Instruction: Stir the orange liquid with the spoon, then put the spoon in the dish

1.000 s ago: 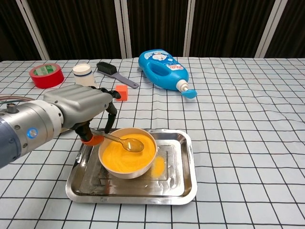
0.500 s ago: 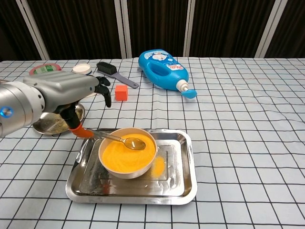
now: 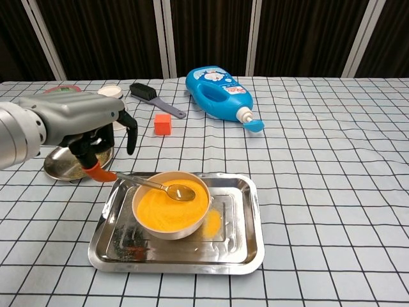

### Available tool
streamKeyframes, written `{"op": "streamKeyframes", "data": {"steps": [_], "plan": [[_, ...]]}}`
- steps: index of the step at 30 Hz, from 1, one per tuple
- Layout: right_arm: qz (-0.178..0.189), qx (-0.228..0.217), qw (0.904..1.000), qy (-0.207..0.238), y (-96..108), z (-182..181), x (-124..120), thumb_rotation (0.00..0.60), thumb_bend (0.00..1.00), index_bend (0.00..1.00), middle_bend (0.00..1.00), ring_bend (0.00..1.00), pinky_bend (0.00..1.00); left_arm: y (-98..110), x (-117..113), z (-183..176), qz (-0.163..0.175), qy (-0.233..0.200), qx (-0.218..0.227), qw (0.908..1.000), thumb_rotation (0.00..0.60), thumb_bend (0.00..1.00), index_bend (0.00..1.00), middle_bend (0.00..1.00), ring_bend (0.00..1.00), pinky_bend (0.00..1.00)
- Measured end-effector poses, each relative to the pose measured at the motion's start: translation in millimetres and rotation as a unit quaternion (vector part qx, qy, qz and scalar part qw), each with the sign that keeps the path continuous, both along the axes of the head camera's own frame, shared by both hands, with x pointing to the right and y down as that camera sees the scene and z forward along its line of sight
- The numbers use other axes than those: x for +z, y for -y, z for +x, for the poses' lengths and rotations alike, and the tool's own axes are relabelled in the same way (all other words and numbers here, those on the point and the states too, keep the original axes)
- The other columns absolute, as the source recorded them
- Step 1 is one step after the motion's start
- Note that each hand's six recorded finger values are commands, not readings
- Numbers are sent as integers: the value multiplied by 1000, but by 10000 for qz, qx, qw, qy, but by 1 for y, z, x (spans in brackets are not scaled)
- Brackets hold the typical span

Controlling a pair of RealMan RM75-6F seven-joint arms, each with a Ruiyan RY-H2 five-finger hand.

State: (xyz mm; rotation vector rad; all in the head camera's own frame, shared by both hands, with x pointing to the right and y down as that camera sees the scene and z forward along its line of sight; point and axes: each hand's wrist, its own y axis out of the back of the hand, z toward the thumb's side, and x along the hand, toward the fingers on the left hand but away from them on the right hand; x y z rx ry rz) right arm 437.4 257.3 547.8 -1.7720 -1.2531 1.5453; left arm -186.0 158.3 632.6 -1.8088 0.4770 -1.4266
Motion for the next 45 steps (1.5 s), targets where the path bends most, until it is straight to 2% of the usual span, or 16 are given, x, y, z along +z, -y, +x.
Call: {"op": "streamKeyframes", "data": {"steps": [9, 25, 38, 45], "plan": [[-6, 1, 10000, 10, 0, 0, 0, 600, 311, 0, 0, 0, 0, -8, 13, 14, -223, 149, 124, 9996, 600, 417, 456, 1000, 1000, 1000], [-15, 11, 10000, 19, 0, 0, 1, 600, 311, 0, 0, 0, 0, -10, 25, 24, -212, 285, 192, 9992, 600, 509, 460, 1000, 1000, 1000], [-11, 12, 10000, 34, 1, 0, 1, 600, 311, 0, 0, 0, 0, -9, 30, 26, -174, 340, 165, 9991, 600, 516, 465, 1000, 1000, 1000], [-13, 15, 10000, 31, 1, 0, 1, 600, 312, 0, 0, 0, 0, -10, 30, 27, -176, 329, 179, 9991, 600, 574, 480, 1000, 1000, 1000]]}}
